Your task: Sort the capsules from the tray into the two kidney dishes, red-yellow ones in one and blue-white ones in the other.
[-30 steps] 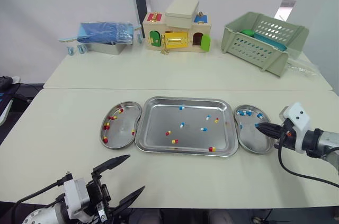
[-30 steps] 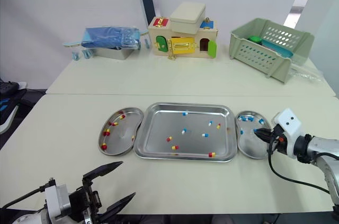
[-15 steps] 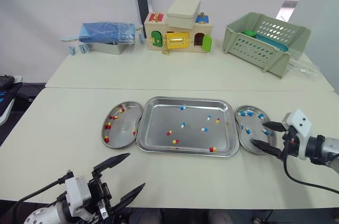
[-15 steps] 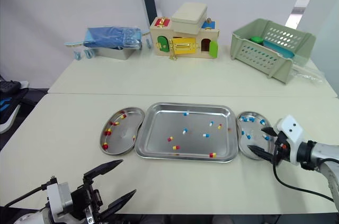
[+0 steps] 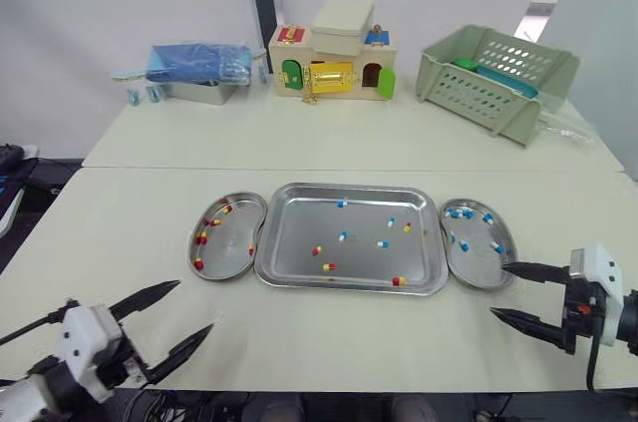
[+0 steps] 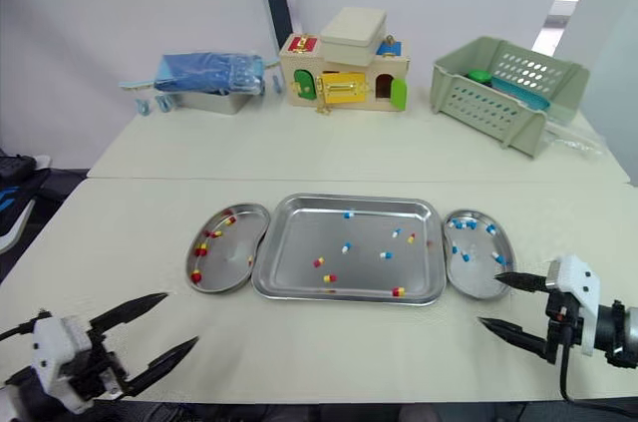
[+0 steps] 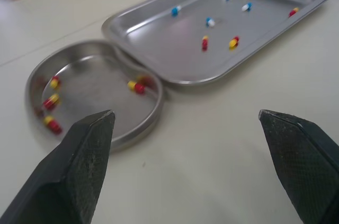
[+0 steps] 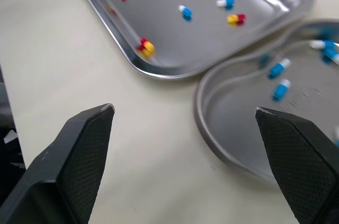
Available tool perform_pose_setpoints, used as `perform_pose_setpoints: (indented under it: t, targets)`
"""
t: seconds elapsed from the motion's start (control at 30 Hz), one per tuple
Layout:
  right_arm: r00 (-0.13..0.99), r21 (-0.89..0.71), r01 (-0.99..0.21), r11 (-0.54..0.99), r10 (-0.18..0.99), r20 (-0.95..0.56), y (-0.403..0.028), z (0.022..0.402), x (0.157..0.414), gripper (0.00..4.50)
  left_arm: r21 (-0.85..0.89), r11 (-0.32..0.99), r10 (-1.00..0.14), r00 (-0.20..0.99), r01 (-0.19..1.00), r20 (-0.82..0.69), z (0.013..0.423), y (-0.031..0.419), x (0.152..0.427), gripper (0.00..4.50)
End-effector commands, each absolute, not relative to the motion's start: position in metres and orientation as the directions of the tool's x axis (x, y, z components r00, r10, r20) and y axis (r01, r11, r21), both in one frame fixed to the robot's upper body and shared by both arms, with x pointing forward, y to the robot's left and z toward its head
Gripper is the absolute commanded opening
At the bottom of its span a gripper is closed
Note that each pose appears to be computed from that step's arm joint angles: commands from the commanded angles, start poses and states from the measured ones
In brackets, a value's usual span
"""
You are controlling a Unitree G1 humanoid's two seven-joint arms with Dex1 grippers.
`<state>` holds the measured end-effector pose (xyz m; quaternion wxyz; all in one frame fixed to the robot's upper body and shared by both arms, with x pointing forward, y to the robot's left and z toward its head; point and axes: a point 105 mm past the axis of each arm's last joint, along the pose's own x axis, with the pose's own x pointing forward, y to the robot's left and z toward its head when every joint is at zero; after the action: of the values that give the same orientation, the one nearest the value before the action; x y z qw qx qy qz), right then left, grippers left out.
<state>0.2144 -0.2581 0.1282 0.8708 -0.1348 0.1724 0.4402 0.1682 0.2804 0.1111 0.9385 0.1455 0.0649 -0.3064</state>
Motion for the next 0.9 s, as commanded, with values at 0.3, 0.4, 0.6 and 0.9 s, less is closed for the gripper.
perform_pose_setpoints:
  t: [0.3,0.4,0.6,0.9]
  targets:
    - [0.509,-0.097,-0.834,0.544,0.687,-0.519,-0.290,0.125,0.203,4.47,0.337,0.859,-0.264,0.898,0.385,-0.353,0.140,0.380,0.155,4.50]
    - [0.504,-0.099,-0.836,0.539,0.685,-0.526,-0.290,0.121,0.202,4.47,0.338,0.859,-0.256,0.895,0.384,-0.365,0.143,0.385,0.159,4.50]
    - [0.519,-0.114,-0.832,0.543,0.687,-0.509,-0.290,0.115,0.201,4.47,0.324,0.847,-0.293,0.878,0.422,-0.379,0.141,0.377,0.166,4.50]
    - [0.519,-0.117,-0.836,0.536,0.703,-0.487,-0.283,0.112,0.195,4.47,0.305,0.825,-0.343,0.851,0.476,-0.398,0.135,0.365,0.172,4.50]
